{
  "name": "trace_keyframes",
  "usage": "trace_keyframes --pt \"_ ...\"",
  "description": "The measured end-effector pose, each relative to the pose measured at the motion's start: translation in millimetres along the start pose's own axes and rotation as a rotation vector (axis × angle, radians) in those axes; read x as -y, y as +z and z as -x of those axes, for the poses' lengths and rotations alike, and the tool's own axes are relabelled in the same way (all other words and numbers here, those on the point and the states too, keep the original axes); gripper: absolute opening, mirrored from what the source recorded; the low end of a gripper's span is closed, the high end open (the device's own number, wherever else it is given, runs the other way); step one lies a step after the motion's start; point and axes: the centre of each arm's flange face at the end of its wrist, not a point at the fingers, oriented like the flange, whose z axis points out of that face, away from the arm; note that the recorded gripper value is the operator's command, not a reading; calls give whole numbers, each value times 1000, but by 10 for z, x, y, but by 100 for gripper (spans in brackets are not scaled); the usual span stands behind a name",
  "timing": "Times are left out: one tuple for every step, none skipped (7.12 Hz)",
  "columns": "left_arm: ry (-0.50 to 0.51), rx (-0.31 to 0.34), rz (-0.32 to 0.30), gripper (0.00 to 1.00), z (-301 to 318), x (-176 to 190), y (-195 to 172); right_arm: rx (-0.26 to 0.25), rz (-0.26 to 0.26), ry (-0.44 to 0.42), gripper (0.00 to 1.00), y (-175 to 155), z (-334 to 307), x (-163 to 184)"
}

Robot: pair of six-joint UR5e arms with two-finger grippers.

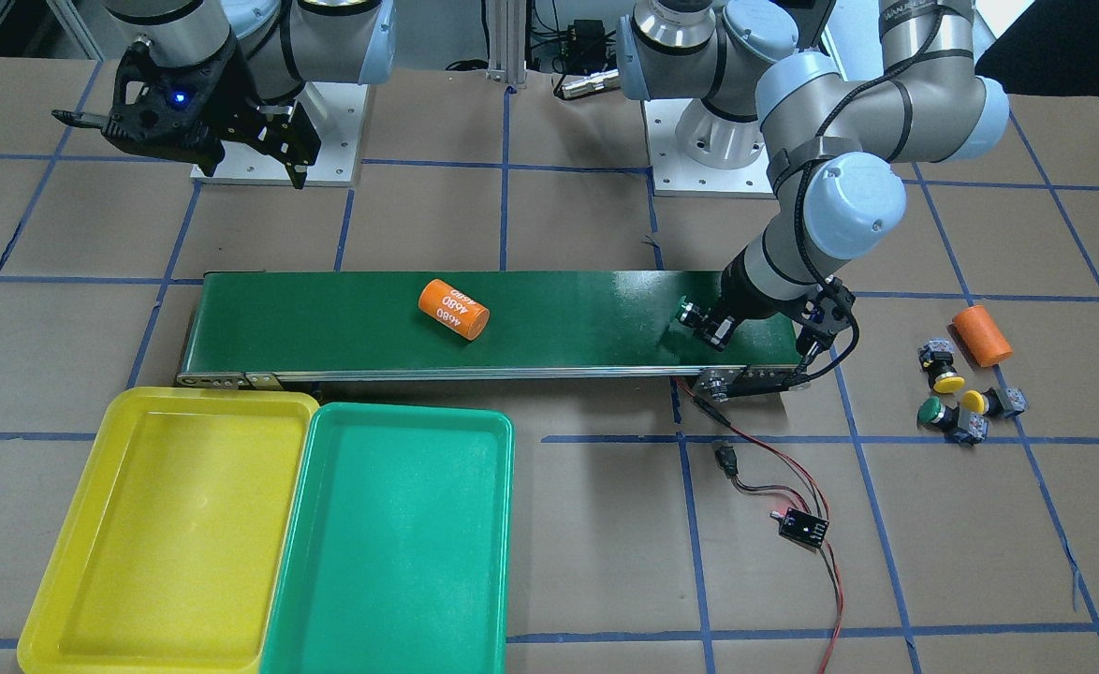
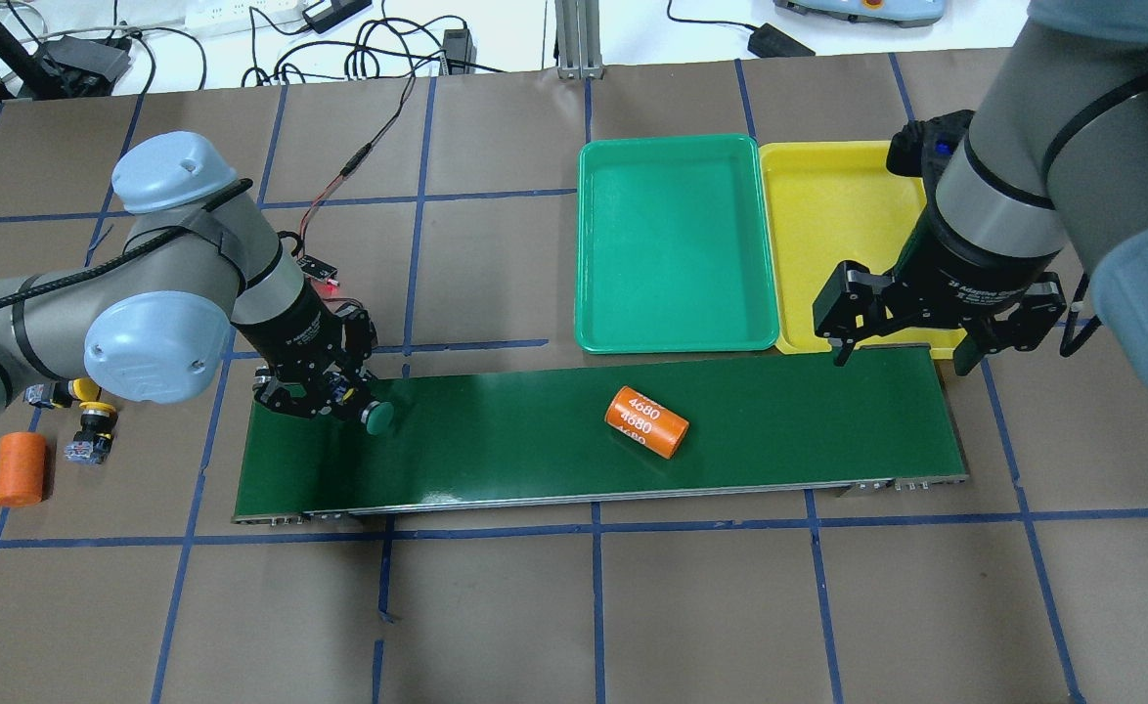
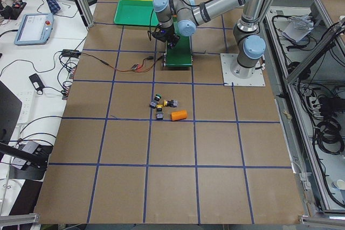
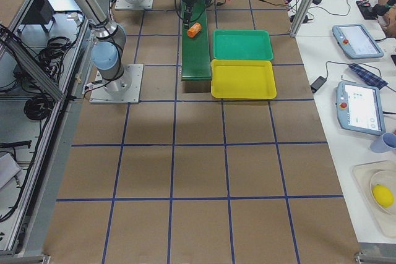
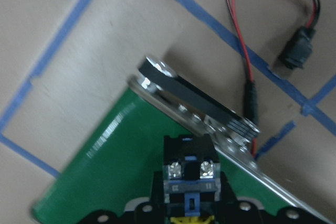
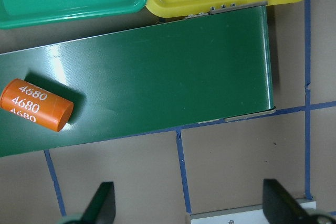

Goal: Sort buttons by color to trays
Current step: 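Carry the green button onto the belt with the left gripper, then open the left gripper on the belt and withdraw it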

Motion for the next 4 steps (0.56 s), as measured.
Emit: trace_keyframes --pt "-32 34 21 22 51 -66 -12 0 -1 0 100 1 2 -6" --pt "-44 61 41 74 80 -85 28 0 -2 0 100 -2 2 -14" --pt "-44 79 52 85 92 -86 76 0 0 0 100 0 -1 -17" --pt "-35 85 53 88 92 -72 96 0 0 1 100 1 -1 -17"
